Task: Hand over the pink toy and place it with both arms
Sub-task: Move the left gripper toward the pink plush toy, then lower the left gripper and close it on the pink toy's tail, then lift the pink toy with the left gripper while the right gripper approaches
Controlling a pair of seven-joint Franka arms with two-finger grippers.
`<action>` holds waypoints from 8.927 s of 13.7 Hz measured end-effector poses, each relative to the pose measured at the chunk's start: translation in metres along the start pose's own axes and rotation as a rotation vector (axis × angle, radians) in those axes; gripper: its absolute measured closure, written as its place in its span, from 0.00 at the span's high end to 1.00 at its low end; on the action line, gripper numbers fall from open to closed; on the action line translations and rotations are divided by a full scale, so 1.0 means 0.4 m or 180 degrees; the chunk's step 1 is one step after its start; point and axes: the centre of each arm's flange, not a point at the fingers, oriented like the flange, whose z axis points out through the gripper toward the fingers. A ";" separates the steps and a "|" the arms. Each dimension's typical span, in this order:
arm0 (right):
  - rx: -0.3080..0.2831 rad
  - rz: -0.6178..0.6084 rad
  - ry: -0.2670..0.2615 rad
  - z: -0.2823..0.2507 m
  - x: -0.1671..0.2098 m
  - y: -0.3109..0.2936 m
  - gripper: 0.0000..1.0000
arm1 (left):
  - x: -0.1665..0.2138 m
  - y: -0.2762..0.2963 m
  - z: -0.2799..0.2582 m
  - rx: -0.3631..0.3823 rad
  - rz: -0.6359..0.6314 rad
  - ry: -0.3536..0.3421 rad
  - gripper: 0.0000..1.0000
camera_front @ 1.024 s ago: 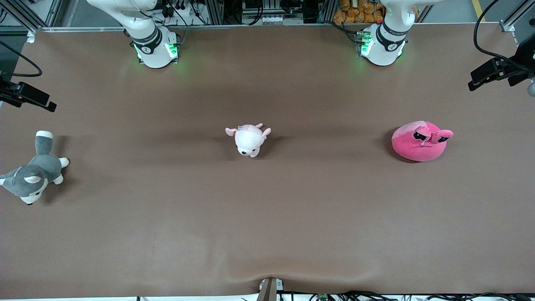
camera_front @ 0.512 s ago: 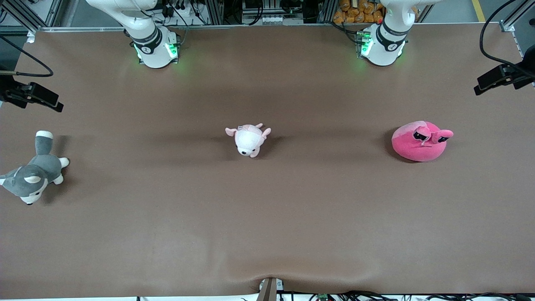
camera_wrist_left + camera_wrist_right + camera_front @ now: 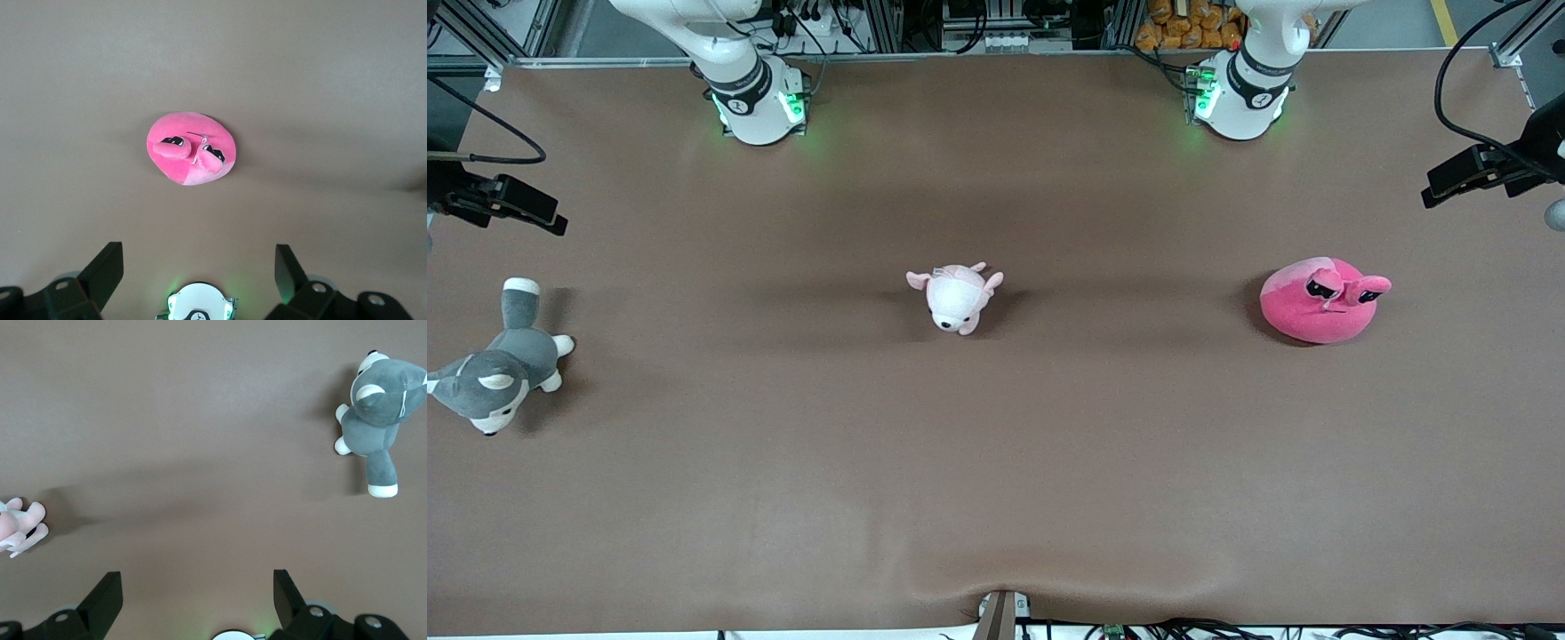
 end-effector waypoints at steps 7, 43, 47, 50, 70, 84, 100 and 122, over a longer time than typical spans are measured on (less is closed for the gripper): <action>0.0006 -0.0002 0.0066 -0.002 0.008 -0.001 1.00 | 0.024 -0.029 0.017 -0.0014 -0.0072 0.0011 1.00; -0.0010 0.0021 -0.0050 0.021 0.015 0.009 1.00 | -0.001 -0.263 0.479 -0.0191 -0.2843 -0.0576 1.00; -0.0012 -0.0002 -0.0051 0.022 0.014 0.000 1.00 | 0.006 -0.282 0.559 -0.0257 -0.3102 -0.0774 1.00; -0.0012 -0.0009 -0.0051 0.022 0.014 -0.003 1.00 | 0.024 -0.312 0.610 -0.0388 -0.3290 -0.0895 1.00; -0.0017 -0.0067 -0.0051 0.028 0.017 -0.029 1.00 | 0.106 -0.347 0.817 -0.0752 -0.3590 -0.1313 0.95; -0.0014 -0.0071 -0.0017 0.026 0.020 -0.031 1.00 | 0.119 -0.347 0.781 -0.0754 -0.3557 -0.1366 0.31; -0.0002 -0.0067 0.0072 0.020 0.029 -0.030 1.00 | 0.154 0.078 0.317 -0.1153 -0.3873 -0.2092 0.08; 0.1315 0.2808 -0.1339 0.151 0.002 -0.605 1.00 | -0.176 1.048 0.091 -0.1373 -0.5036 -0.2564 0.08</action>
